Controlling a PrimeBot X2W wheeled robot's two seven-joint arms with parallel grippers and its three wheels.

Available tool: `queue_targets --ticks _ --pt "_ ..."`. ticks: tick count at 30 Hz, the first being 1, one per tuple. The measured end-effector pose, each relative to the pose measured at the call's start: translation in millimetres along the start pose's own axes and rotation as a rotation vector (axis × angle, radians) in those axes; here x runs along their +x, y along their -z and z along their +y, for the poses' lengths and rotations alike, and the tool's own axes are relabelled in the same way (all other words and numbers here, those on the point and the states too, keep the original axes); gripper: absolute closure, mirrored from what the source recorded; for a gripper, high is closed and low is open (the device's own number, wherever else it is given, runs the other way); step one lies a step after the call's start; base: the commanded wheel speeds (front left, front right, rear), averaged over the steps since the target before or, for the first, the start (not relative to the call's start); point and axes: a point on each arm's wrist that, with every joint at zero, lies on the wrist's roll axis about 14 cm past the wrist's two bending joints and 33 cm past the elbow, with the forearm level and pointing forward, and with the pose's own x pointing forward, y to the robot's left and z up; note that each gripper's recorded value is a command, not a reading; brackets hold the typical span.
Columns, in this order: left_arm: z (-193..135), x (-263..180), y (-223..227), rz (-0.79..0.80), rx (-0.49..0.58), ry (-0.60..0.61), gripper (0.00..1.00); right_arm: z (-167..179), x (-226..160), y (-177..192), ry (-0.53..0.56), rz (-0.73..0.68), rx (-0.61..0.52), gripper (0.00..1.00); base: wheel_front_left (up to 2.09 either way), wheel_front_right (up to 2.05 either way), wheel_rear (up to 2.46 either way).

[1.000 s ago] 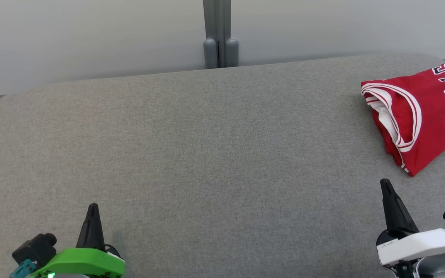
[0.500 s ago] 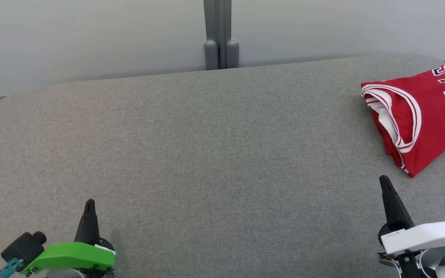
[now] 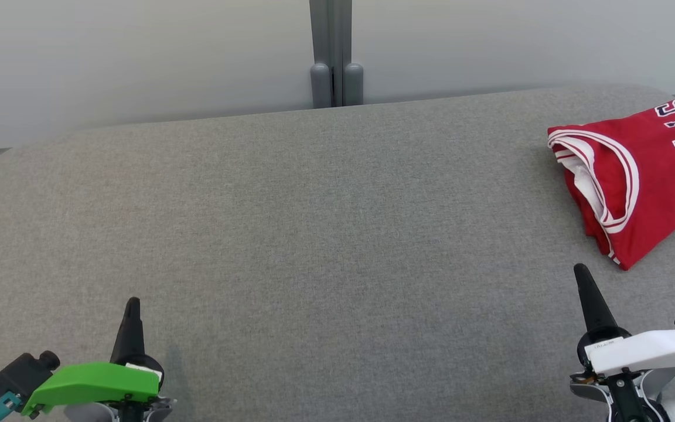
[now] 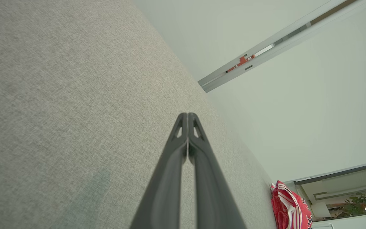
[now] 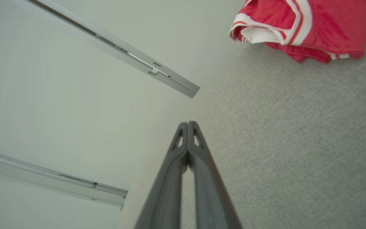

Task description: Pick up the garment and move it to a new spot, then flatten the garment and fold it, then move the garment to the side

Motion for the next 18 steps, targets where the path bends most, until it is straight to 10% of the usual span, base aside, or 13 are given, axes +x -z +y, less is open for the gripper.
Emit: queue_targets --ticks 18 --pt "-6.4 3.6 -8.0 -0.005 -0.189 0.03 1.0 -1.1 7.0 -0.9 0.008 0.0 0.183 1.0 0.0 0.0 0.0"
